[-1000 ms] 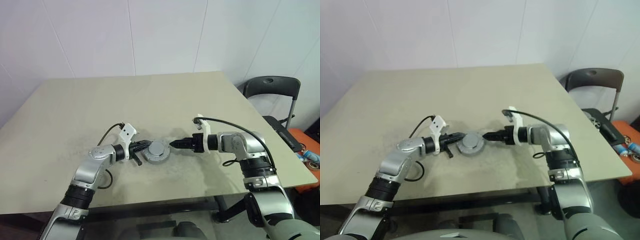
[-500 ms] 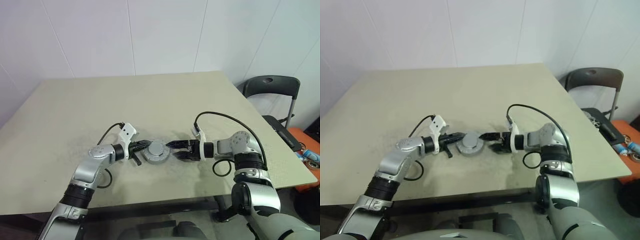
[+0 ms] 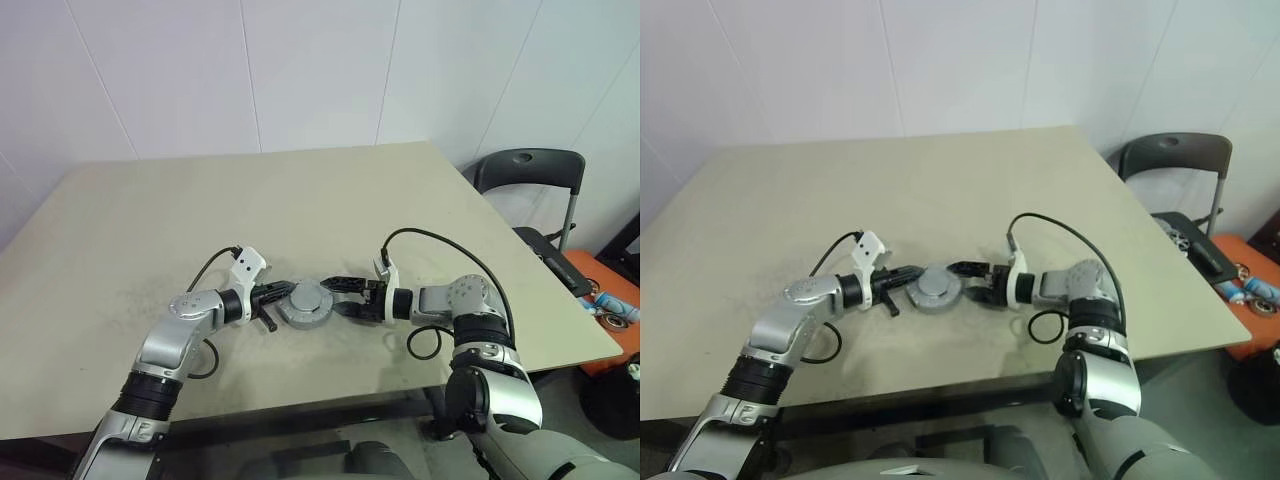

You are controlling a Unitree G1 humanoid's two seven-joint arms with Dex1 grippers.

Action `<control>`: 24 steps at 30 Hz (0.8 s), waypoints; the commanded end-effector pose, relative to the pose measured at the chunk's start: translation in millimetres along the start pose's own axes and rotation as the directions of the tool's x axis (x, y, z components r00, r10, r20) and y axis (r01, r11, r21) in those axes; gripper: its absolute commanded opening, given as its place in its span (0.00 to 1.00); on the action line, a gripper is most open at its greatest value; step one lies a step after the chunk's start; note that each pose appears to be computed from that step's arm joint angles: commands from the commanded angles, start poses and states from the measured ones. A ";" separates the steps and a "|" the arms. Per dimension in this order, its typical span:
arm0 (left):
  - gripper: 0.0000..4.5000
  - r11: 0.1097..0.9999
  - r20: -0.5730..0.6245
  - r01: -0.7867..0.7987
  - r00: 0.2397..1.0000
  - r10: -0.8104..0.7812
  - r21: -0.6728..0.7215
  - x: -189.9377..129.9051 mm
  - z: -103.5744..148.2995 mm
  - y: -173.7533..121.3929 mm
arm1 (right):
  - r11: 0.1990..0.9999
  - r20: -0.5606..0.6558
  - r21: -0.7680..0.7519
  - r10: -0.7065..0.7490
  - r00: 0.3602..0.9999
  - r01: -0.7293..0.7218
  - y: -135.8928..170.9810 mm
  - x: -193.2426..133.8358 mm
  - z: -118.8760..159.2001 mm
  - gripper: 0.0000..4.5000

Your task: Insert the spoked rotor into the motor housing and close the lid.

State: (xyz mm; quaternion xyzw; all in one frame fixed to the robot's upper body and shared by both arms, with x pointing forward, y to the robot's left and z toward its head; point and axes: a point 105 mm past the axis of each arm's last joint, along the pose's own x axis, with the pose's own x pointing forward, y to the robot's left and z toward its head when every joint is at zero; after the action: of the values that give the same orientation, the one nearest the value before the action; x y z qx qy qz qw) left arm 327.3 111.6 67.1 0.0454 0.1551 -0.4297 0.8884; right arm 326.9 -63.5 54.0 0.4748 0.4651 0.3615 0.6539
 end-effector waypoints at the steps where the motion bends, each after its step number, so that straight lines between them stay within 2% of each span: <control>1: 0.00 1.000 -0.054 -0.001 0.999 0.000 -0.024 0.4 -13.9 -2.3 | 0.998 -0.054 0.004 0.058 0.997 -0.058 13.5 13.1 -11.2 0.99; 7: 0.00 1.000 -0.053 -0.004 0.999 0.002 -0.030 0.3 -15.0 -2.9 | 0.996 -0.058 -0.004 0.084 0.995 -0.084 23.5 13.9 -11.5 0.99; 10: 0.00 1.000 -0.052 -0.004 0.999 0.002 -0.031 0.2 -15.2 -3.2 | 0.997 -0.054 -0.005 0.072 0.996 -0.073 21.9 13.7 -11.7 0.86; 18: 0.00 0.999 -0.044 -0.001 0.999 0.000 -0.038 0.3 -14.7 -4.4 | 0.997 -0.054 -0.009 0.072 0.996 -0.072 22.9 13.8 -14.0 0.31; 19: 0.00 0.999 -0.044 -0.001 0.999 -0.001 -0.038 0.3 -14.6 -4.6 | 0.997 -0.051 -0.008 0.073 0.996 -0.073 23.2 13.8 -13.9 0.28; 24: 0.00 0.999 -0.016 -0.008 1.000 0.007 -0.051 -0.9 -10.6 -3.8 | 0.996 -0.050 -0.026 0.081 0.995 -0.082 27.5 12.5 -13.0 0.28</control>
State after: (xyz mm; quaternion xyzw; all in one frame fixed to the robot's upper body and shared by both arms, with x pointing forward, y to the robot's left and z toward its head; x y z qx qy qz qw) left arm 327.4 115.5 69.5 0.0370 0.1497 -0.4165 0.8960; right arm 314.3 -53.5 53.2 0.4716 0.4868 0.3623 0.6398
